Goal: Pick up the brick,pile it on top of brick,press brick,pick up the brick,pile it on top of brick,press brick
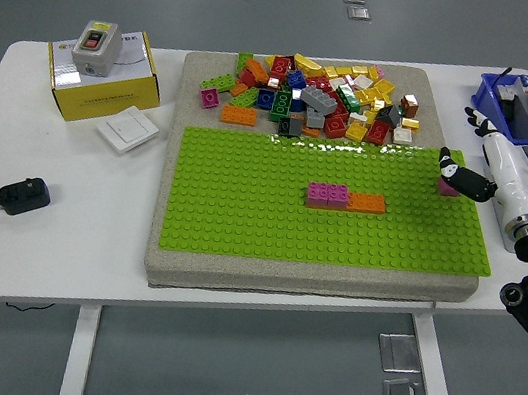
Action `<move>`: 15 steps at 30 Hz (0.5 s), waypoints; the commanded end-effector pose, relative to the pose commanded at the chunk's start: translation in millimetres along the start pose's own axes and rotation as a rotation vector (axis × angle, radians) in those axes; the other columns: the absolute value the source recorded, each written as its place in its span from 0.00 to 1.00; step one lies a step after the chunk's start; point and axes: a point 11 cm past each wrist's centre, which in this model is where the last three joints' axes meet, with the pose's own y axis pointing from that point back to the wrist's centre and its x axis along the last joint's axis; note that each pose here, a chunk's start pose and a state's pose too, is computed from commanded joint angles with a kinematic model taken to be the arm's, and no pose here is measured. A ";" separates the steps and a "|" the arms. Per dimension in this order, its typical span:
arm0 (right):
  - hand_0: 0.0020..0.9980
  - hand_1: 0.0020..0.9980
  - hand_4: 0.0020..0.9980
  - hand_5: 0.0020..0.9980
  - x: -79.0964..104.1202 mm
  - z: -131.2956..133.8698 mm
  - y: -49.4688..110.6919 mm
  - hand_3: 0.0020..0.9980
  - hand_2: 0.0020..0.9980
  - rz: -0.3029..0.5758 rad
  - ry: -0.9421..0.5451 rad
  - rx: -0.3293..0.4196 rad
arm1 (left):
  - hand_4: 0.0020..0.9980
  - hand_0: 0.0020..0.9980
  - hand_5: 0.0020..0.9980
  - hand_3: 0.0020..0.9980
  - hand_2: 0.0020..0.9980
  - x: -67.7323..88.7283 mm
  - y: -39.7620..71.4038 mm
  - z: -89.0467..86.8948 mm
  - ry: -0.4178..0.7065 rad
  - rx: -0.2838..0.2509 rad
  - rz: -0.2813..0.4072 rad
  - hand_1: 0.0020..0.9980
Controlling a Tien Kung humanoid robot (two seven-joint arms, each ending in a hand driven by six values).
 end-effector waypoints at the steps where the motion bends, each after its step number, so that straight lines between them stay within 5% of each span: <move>1: 0.85 0.89 0.53 0.34 -2.6 2.2 -1.2 0.95 0.93 -0.009 0.030 -0.004 | 0.36 0.67 0.58 0.64 0.65 -0.4 0.0 0.3 0.000 -0.001 -0.001 0.66; 7: 0.88 0.91 0.53 0.30 -13.4 14.7 -12.8 0.99 0.96 -0.045 0.201 -0.033 | 0.36 0.67 0.58 0.64 0.65 -2.2 0.0 3.0 -0.003 -0.003 -0.005 0.66; 9: 0.88 0.91 0.53 0.30 -17.1 27.1 -14.5 0.99 0.96 -0.081 0.285 -0.069 | 0.36 0.67 0.58 0.64 0.65 -3.0 0.1 3.4 -0.002 -0.004 -0.007 0.66; 10: 0.95 1.00 0.54 0.29 -18.5 33.2 -14.3 1.00 1.00 -0.099 0.320 -0.088 | 0.36 0.67 0.57 0.64 0.65 -2.9 0.1 3.3 -0.002 -0.003 -0.006 0.66; 15: 0.95 1.00 0.54 0.29 -28.6 64.7 -10.9 1.00 1.00 -0.215 0.525 -0.185 | 0.36 0.67 0.57 0.64 0.65 -1.2 0.0 1.4 0.002 0.003 -0.002 0.66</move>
